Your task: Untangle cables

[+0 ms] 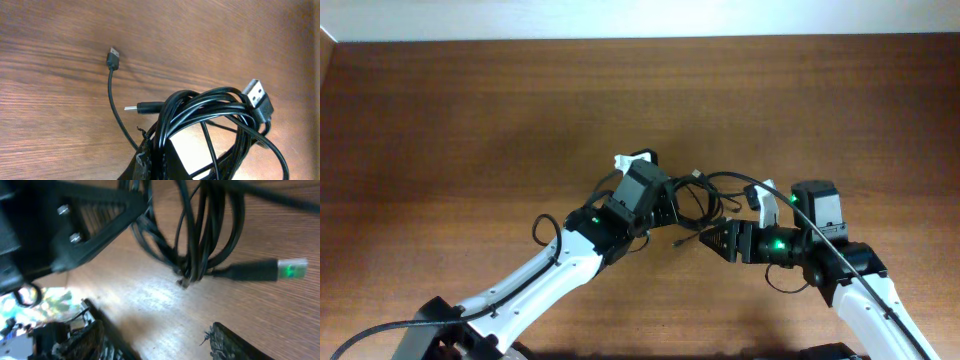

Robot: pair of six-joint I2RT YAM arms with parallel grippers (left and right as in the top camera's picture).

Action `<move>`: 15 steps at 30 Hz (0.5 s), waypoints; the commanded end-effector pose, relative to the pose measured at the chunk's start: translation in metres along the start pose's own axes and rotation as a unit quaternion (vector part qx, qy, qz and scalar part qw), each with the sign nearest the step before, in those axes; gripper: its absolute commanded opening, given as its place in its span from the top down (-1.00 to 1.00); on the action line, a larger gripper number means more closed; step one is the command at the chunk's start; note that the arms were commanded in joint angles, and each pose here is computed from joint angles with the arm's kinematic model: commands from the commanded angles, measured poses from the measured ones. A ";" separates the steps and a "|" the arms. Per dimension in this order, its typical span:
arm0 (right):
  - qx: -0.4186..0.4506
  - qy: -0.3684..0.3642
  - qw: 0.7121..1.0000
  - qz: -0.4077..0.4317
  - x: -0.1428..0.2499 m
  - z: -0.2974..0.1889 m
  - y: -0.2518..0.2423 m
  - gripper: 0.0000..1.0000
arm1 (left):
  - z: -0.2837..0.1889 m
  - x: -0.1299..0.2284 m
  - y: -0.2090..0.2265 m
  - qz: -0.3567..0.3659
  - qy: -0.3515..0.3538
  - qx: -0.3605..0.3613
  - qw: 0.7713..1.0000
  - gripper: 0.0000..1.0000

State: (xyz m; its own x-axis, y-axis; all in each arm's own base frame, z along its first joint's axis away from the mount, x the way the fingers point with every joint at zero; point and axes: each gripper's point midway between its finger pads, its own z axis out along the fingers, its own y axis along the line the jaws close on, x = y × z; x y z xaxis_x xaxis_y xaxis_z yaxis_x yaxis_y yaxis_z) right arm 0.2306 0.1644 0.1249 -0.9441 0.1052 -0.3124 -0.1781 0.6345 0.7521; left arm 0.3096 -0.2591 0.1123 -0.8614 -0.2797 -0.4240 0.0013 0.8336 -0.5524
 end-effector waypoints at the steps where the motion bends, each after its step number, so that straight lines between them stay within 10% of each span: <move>1: 0.019 -0.012 1.000 0.011 -0.008 0.003 -0.006 -0.06 | -0.008 0.012 -0.024 -0.003 0.036 0.058 0.998 1.00; 6: -0.033 0.005 0.999 0.004 -0.007 0.008 0.008 0.92 | -0.008 0.024 -0.030 0.060 0.040 0.057 0.996 1.00; 12: -0.324 0.008 0.922 -0.212 0.011 -0.044 0.087 0.91 | -0.015 -0.034 0.025 0.106 -0.119 -0.116 0.980 1.00; 15: -0.279 -0.009 0.936 -0.214 0.004 -0.038 0.071 0.92 | -0.036 -0.080 0.037 0.082 -0.239 -0.171 0.952 1.00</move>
State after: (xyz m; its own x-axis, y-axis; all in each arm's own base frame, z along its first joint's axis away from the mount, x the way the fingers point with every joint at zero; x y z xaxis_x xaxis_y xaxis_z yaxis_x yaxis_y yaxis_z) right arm 0.2075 0.1813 0.1939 -0.7864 -0.0468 -0.6160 -0.6150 0.1537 0.7734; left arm 0.3323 -0.2292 0.1206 -0.7153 -0.1803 -0.6751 0.0350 0.9557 -0.2923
